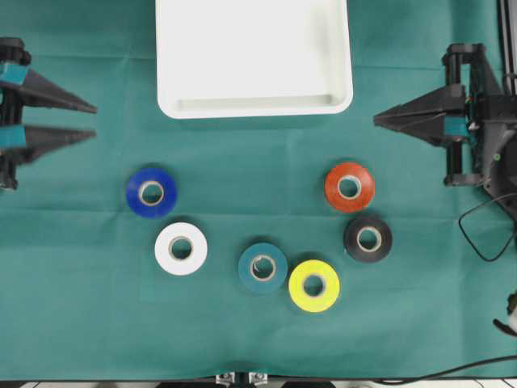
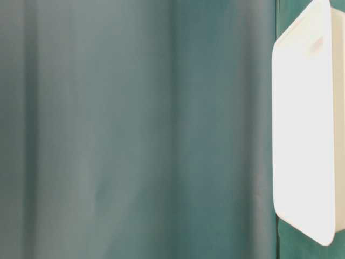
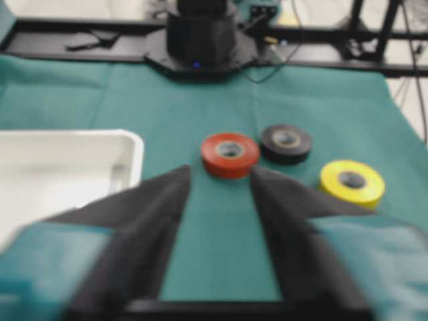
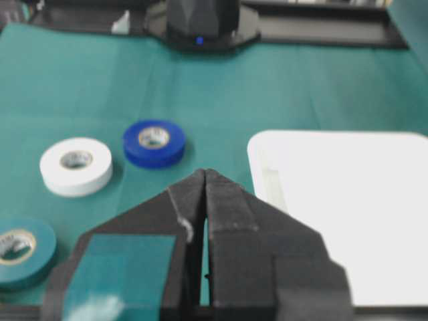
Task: Put the tape alternately from left to right into the white case.
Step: 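Move both grippers forward toward the blue and orange-red tape rolls, then lower the right gripper onto the orange-red tape roll and grasp it, then lift the orange-red roll and carry it into the white tray, then lower the orange-red roll into the tray and open the right gripper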
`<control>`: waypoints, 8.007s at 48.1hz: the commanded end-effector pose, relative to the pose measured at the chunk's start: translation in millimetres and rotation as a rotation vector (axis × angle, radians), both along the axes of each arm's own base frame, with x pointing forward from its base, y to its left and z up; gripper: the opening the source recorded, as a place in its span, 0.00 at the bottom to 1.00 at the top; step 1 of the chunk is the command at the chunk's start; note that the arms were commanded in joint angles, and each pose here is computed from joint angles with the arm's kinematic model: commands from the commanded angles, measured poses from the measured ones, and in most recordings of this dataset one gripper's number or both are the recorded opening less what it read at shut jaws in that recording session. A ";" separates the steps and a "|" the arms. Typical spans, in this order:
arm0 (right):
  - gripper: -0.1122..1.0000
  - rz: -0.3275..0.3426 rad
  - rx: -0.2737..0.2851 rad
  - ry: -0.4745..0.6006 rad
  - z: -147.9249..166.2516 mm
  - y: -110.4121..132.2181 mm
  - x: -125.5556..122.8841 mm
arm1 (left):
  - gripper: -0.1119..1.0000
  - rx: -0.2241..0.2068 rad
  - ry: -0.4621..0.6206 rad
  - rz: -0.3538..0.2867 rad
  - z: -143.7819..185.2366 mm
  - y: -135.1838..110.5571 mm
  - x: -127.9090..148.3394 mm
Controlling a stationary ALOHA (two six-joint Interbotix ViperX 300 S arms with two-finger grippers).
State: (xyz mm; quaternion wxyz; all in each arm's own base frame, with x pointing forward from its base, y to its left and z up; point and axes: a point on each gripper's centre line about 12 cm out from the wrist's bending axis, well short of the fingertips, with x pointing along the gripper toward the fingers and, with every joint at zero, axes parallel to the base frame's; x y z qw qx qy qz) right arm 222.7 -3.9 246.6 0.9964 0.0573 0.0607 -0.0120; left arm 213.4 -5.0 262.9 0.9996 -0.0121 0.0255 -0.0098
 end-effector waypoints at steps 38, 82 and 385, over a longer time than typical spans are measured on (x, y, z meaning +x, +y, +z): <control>0.80 0.001 0.008 0.084 -4.1 -0.1 26.3 | 0.67 -0.106 0.194 0.013 -31.9 -1.4 23.7; 0.79 0.047 0.002 0.519 -57.6 14.4 86.9 | 0.66 -0.124 0.640 -0.014 -82.6 -23.3 76.2; 0.75 -0.329 -0.061 0.844 -96.9 -136.2 113.2 | 0.65 -0.147 0.718 0.003 -86.3 -22.7 66.7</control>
